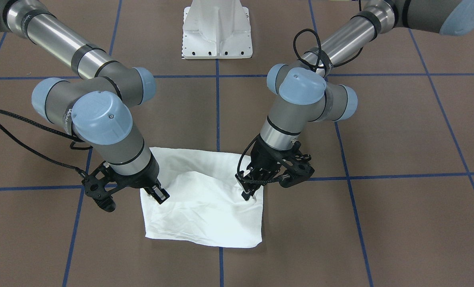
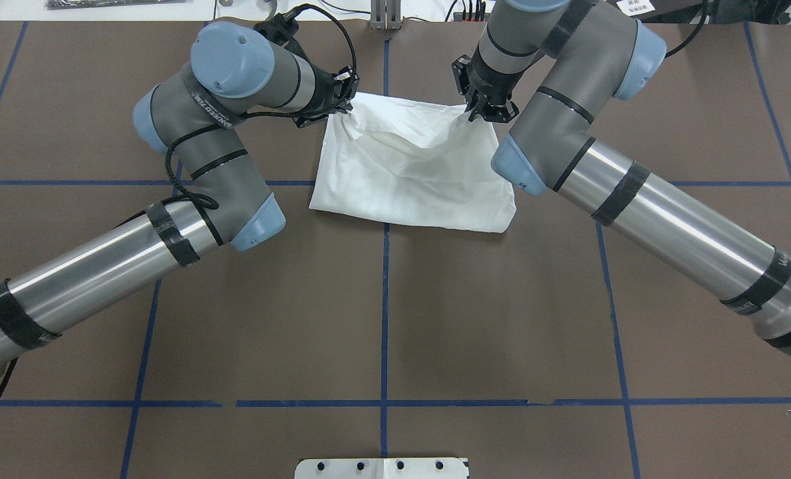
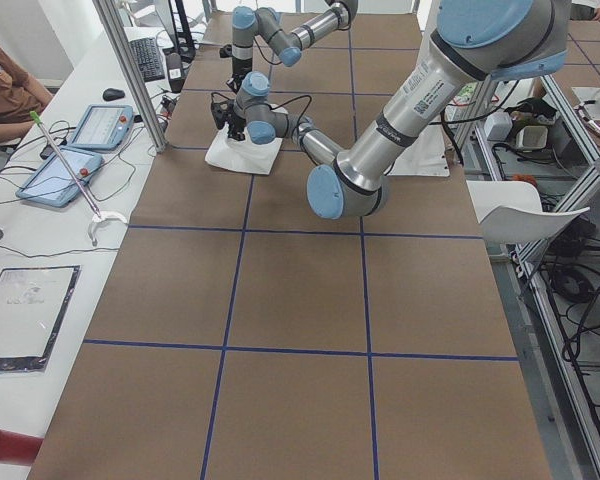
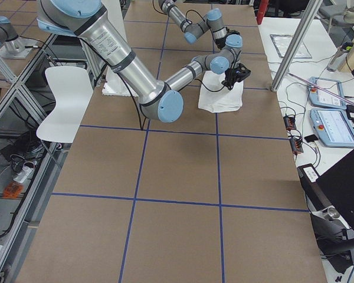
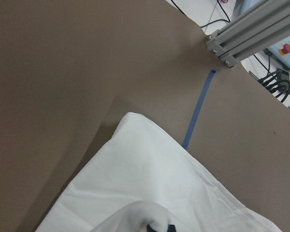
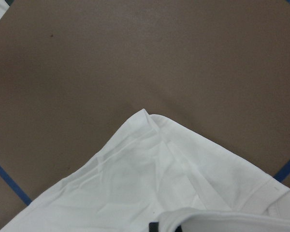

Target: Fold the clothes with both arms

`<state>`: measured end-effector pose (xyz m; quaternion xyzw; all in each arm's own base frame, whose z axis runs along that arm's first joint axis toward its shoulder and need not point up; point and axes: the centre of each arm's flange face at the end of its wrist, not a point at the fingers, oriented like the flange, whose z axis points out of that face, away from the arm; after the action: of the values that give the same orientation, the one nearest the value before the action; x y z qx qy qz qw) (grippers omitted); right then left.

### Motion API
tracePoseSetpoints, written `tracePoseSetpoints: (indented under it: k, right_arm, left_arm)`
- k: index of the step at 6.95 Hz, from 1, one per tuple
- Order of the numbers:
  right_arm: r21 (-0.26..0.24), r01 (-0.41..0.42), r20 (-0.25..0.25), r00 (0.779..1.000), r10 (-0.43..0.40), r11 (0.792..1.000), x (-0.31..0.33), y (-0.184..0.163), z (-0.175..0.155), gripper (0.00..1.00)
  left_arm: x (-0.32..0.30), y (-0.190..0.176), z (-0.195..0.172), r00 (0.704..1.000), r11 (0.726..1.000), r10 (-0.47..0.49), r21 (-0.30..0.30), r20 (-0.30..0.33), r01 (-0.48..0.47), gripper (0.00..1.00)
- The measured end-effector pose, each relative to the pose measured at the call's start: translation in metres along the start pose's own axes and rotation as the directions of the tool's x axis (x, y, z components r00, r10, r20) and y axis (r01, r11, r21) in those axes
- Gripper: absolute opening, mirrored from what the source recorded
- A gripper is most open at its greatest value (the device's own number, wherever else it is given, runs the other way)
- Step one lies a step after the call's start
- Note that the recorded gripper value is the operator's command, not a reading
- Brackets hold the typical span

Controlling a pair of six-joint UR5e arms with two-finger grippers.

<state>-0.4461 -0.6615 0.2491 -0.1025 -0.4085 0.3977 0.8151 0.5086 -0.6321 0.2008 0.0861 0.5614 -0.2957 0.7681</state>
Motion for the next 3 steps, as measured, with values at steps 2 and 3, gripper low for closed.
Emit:
tracePoseSetpoints:
  k: [2,3]
  right_arm:
    - [-0.004,0.054,0.027,0.998,-0.054,0.999,-0.006,-0.034,0.010,1.00]
    - [0.000,0.085,0.036,0.996,-0.085,0.996,-0.005,-0.059,0.006,1.00]
  left_arm:
    - [0.001,-0.050,0.021,1.000,0.999,-0.005,0.053,-0.007,0.005,1.00]
    - [-0.001,-0.075,0.018,1.000,0.997,-0.012,0.080,-0.010,0.013,1.00]
